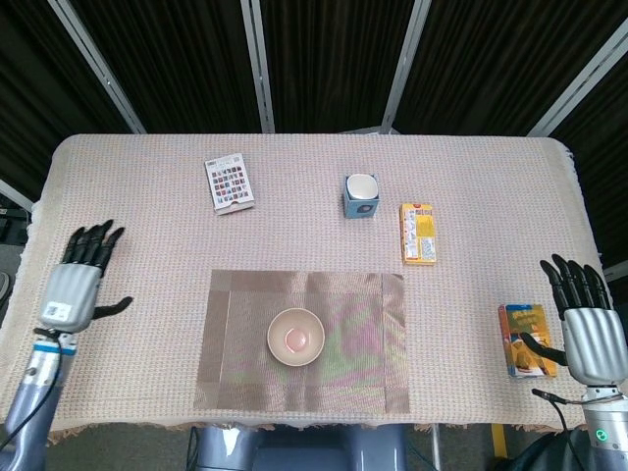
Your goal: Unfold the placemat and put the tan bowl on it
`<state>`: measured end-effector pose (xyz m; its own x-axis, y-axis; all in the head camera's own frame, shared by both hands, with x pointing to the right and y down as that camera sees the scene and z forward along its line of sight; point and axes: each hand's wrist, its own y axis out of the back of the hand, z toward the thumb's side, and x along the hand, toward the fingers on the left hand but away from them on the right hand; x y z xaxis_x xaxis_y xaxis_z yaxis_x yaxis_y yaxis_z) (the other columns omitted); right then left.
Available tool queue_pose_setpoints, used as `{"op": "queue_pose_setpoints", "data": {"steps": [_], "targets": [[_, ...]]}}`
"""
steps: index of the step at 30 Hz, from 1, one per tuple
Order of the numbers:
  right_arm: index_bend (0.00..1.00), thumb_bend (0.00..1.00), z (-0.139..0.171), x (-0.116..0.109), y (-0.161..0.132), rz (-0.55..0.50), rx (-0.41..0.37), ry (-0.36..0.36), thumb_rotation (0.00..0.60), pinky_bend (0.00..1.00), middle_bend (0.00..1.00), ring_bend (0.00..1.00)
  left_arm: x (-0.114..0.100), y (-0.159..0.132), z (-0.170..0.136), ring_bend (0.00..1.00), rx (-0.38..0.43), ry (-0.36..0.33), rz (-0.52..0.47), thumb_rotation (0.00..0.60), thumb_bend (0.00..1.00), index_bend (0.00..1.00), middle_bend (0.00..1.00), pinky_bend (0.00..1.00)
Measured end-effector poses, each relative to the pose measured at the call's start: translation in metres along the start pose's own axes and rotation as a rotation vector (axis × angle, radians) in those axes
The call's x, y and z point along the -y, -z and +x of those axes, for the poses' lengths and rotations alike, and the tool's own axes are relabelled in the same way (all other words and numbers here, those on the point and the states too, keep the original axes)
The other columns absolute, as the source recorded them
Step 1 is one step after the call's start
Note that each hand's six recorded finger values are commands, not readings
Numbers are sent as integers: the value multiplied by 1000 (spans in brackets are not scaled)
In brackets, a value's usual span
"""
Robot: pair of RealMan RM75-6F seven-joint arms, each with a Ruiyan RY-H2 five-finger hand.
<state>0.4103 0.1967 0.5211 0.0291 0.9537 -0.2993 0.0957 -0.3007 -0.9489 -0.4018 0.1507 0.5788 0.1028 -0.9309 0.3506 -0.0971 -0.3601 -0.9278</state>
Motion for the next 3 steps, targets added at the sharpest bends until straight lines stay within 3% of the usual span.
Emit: {"op": "queue_pose_setpoints", "data": {"steps": [3], "targets": [[0,0,-1,1,0,1,-3,-9,600,0,0,0,-12,25,-21,0,-84,-11,18,600,0,0,0,0]]}}
